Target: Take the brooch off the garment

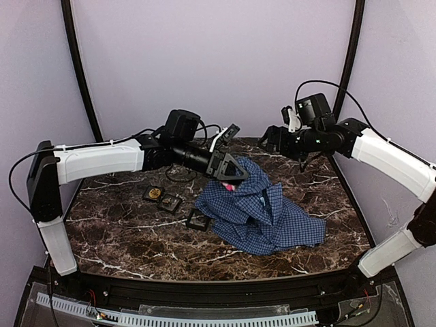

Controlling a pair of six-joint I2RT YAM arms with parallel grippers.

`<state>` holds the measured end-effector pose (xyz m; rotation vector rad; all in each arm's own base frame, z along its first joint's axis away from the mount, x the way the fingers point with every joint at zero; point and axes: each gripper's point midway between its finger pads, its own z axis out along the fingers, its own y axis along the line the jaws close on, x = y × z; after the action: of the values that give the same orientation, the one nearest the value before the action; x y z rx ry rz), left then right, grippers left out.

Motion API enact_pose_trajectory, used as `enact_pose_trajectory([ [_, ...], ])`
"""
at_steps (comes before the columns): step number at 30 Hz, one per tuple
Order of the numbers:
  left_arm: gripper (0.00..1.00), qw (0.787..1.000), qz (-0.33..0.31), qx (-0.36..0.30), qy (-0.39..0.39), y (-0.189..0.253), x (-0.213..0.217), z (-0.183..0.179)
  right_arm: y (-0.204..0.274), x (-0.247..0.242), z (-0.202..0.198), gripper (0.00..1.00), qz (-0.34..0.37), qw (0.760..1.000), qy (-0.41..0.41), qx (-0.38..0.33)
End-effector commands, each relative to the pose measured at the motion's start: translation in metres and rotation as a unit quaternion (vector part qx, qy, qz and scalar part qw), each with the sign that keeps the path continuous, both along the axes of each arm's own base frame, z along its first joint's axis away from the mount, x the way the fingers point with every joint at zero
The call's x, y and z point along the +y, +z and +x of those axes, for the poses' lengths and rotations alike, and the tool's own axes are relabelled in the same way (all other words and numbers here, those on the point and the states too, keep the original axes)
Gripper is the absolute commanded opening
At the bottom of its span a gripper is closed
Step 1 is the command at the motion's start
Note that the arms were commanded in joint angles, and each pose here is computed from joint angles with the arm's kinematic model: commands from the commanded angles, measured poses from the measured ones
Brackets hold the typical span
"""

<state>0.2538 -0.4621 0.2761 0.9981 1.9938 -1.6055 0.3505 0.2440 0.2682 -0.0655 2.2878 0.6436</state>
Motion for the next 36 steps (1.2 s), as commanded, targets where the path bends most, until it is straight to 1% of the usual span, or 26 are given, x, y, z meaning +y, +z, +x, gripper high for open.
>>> enact_pose_trajectory([
  [1,0.71,0.998,0.051,-0.018,-0.015,-0.013,0.012,-0.014,0.014,-0.011,-0.016,0.90,0.007,1.000,-0.012,-0.003],
  [2,0.81,0.998,0.061,-0.023,-0.008,-0.015,0.016,-0.013,0.013,-0.007,-0.022,0.91,0.017,1.000,0.003,-0.001],
  [3,0.83,0.997,0.073,-0.030,0.003,-0.019,0.022,-0.012,0.014,-0.001,-0.029,0.94,0.027,0.999,0.019,-0.005],
  [5,0.85,0.997,0.071,-0.023,0.021,-0.022,0.030,-0.010,0.021,0.013,-0.045,0.95,0.046,0.997,0.061,-0.024],
  [6,0.85,0.997,0.075,-0.015,0.031,-0.029,0.034,-0.006,0.024,0.019,-0.053,0.95,0.054,0.995,0.077,-0.033],
  [7,0.86,0.997,0.066,-0.012,0.046,-0.023,0.036,-0.002,0.025,0.022,-0.060,0.95,0.057,0.994,0.086,-0.037],
  [8,0.86,0.996,0.067,-0.007,0.052,-0.027,0.040,0.000,0.026,0.027,-0.067,0.95,0.062,0.992,0.099,-0.039],
  [9,0.87,0.996,0.062,-0.015,0.063,-0.020,0.043,0.002,0.024,0.031,-0.074,0.95,0.061,0.992,0.108,-0.037],
  [10,0.87,0.994,0.072,-0.020,0.080,-0.026,0.048,0.005,0.021,0.035,-0.080,0.95,0.054,0.991,0.115,-0.036],
  [11,0.87,0.993,0.069,-0.034,0.090,-0.018,0.053,0.004,0.015,0.040,-0.086,0.95,0.043,0.991,0.123,-0.035],
  [12,0.87,0.990,0.084,-0.036,0.110,-0.028,0.060,0.008,0.010,0.044,-0.091,0.95,0.028,0.991,0.127,-0.034],
  [13,0.87,0.988,0.083,-0.041,0.122,-0.024,0.066,0.008,0.000,0.048,-0.093,0.95,0.010,0.991,0.127,-0.028],
  [14,0.87,0.986,0.093,-0.036,0.135,-0.035,0.074,0.010,-0.008,0.053,-0.096,0.95,-0.005,0.991,0.130,-0.024],
  [15,0.88,0.985,0.089,-0.030,0.143,-0.031,0.079,0.009,-0.013,0.057,-0.097,0.94,-0.019,0.991,0.131,-0.025],
  [16,0.88,0.984,0.095,-0.020,0.152,-0.041,0.086,0.010,-0.019,0.063,-0.098,0.94,-0.034,0.990,0.131,-0.030],
  [18,0.88,0.981,0.088,-0.004,0.170,-0.041,0.098,0.008,-0.030,0.078,-0.105,0.95,-0.057,0.987,0.147,-0.030],
  [20,0.89,0.979,0.085,0.007,0.186,-0.043,0.108,0.008,-0.043,0.090,-0.109,0.95,-0.096,0.983,0.151,-0.032],
  [23,0.89,0.970,0.096,0.030,0.221,-0.056,0.127,0.012,-0.061,0.108,-0.119,0.95,-0.145,0.974,0.170,-0.043],
  [26,0.89,0.962,0.099,0.035,0.253,-0.060,0.143,0.015,-0.083,0.124,-0.125,0.95,-0.179,0.963,0.196,-0.049],
  [29,0.89,0.954,0.115,0.040,0.273,-0.069,0.154,0.017,-0.109,0.127,-0.120,0.96,-0.231,0.952,0.193,-0.056],
  [32,0.89,0.951,0.116,0.040,0.283,-0.069,0.160,0.016,-0.137,0.127,-0.113,0.96,-0.276,0.942,0.185,-0.052],
  [36,0.90,0.948,0.119,0.037,0.293,-0.068,0.167,0.015,-0.169,0.119,-0.101,0.98,-0.330,0.930,0.157,-0.046],
])
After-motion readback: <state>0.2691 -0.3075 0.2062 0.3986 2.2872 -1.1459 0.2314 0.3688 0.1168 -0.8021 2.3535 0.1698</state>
